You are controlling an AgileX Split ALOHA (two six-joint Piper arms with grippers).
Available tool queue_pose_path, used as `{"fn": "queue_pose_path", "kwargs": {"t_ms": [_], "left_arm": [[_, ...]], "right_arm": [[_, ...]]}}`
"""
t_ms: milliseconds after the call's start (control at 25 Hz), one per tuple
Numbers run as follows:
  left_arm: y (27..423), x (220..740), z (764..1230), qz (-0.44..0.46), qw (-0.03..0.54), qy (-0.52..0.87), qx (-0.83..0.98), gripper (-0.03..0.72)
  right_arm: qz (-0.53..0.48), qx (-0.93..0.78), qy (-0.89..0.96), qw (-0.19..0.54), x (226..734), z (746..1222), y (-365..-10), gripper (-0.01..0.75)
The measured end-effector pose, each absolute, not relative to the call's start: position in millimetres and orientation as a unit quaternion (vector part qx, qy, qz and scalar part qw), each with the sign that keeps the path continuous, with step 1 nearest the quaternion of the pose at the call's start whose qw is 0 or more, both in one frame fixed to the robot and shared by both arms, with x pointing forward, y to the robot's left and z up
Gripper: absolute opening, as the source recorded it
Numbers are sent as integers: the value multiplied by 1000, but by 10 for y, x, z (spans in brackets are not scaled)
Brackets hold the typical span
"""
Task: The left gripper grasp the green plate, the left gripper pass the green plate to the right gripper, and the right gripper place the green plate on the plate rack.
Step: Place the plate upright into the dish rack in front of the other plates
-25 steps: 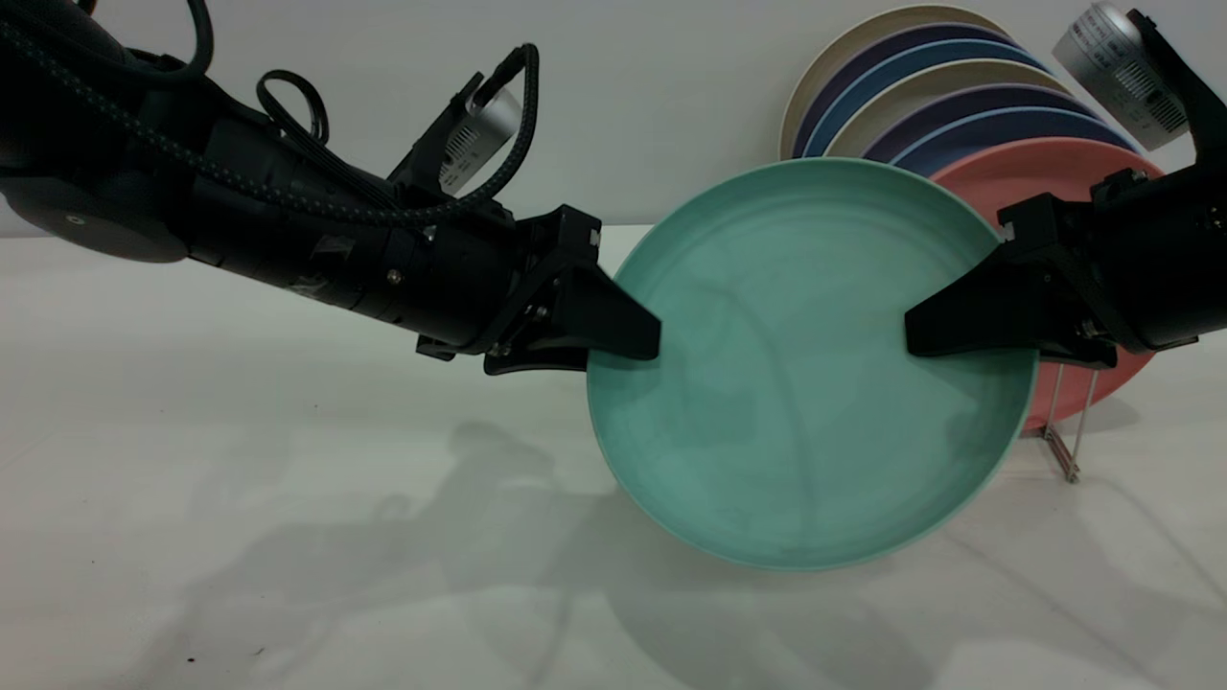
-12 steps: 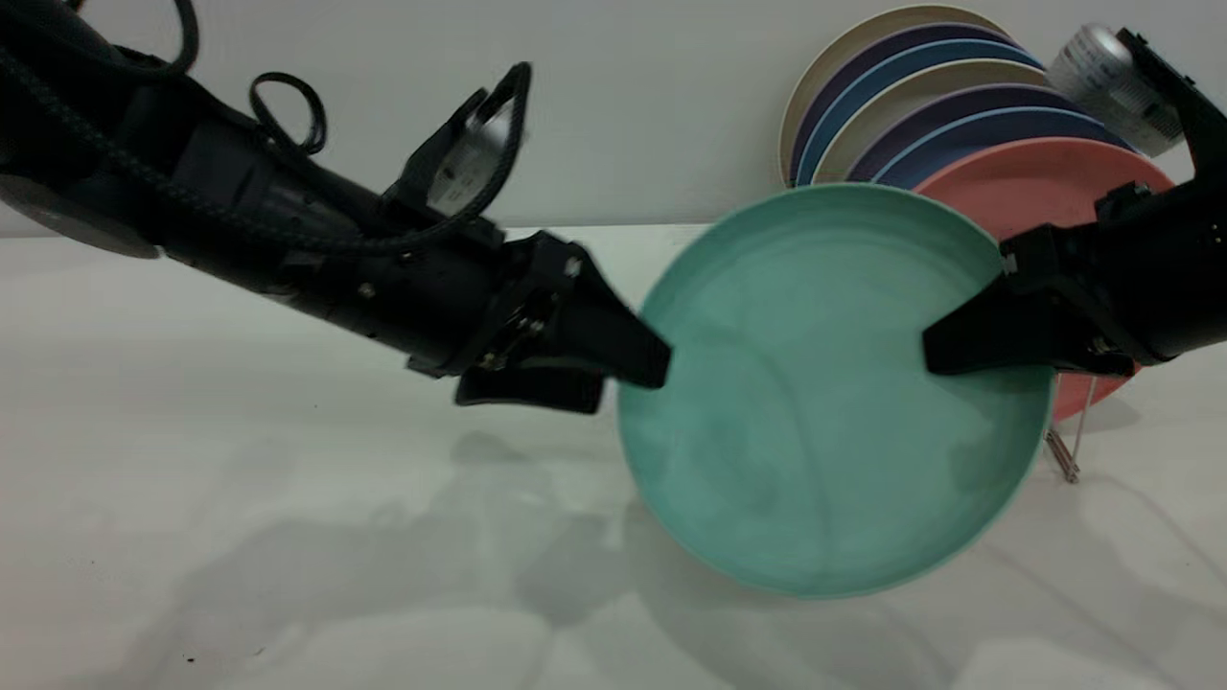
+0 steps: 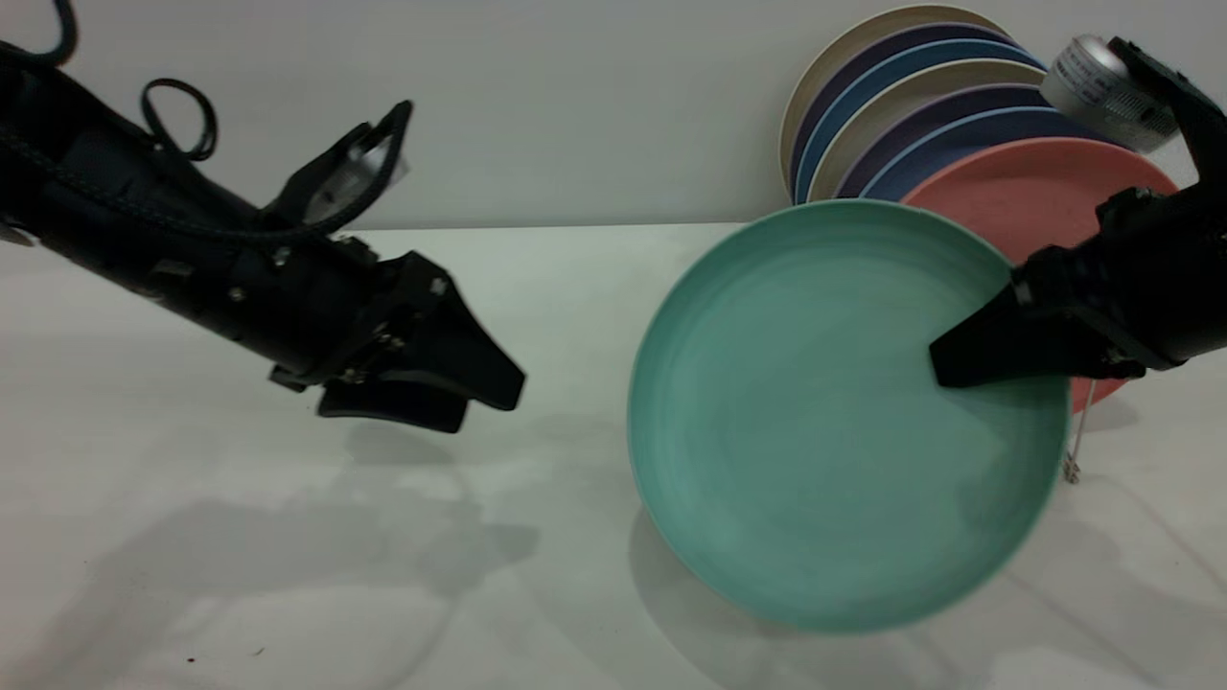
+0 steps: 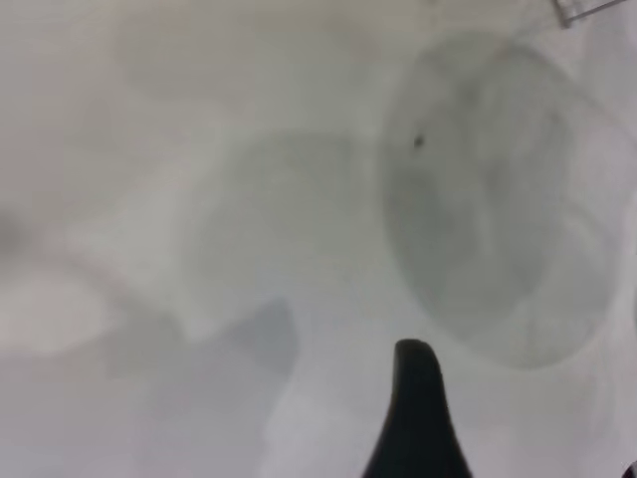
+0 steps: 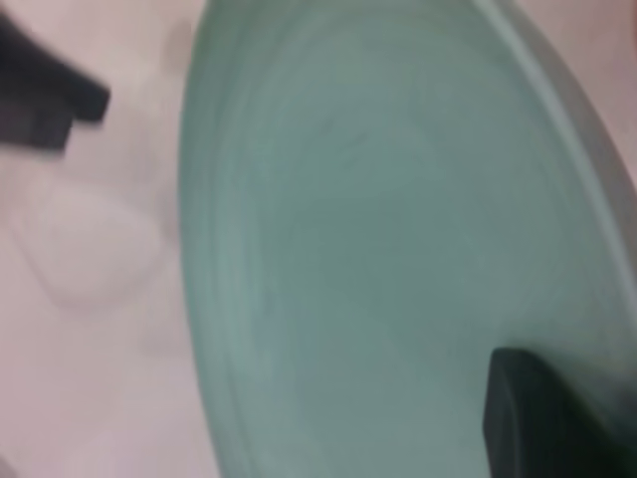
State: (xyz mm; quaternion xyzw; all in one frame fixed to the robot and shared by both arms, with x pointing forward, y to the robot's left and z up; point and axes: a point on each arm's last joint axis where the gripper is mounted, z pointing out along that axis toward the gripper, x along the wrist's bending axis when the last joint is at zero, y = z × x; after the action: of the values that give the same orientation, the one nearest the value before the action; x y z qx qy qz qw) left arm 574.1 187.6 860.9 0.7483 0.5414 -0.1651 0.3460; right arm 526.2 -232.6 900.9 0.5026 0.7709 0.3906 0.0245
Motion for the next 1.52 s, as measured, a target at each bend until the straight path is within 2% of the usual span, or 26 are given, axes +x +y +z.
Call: {"fn": "queue_pose_path", "kwargs": {"t_ms": [320, 560, 720, 960, 1280, 1520], "left_arm": [[2112, 5751, 8574, -162, 313, 557, 752, 589], [2112, 5754, 8576, -162, 312, 556, 753, 589], [2115, 5759, 8576, -159, 312, 556, 753, 589], [2127, 5773, 8567, -149, 310, 560, 754, 589], [2142, 5789, 8558, -138, 307, 565, 754, 589], [2148, 5795, 8555, -133, 306, 566, 754, 589]], "right_arm": [[299, 301, 895, 135, 5297, 9576, -2430, 100], [167, 241, 947, 135, 5451, 9912, -2624, 100], [106, 211, 954, 186, 5597, 10133, -2734, 100], [99, 169, 949, 246, 5747, 10369, -2746, 100], [102, 126, 951, 264, 5824, 10660, -2667, 100], [124, 81, 946, 290, 5867, 10707, -2516, 100]]}}
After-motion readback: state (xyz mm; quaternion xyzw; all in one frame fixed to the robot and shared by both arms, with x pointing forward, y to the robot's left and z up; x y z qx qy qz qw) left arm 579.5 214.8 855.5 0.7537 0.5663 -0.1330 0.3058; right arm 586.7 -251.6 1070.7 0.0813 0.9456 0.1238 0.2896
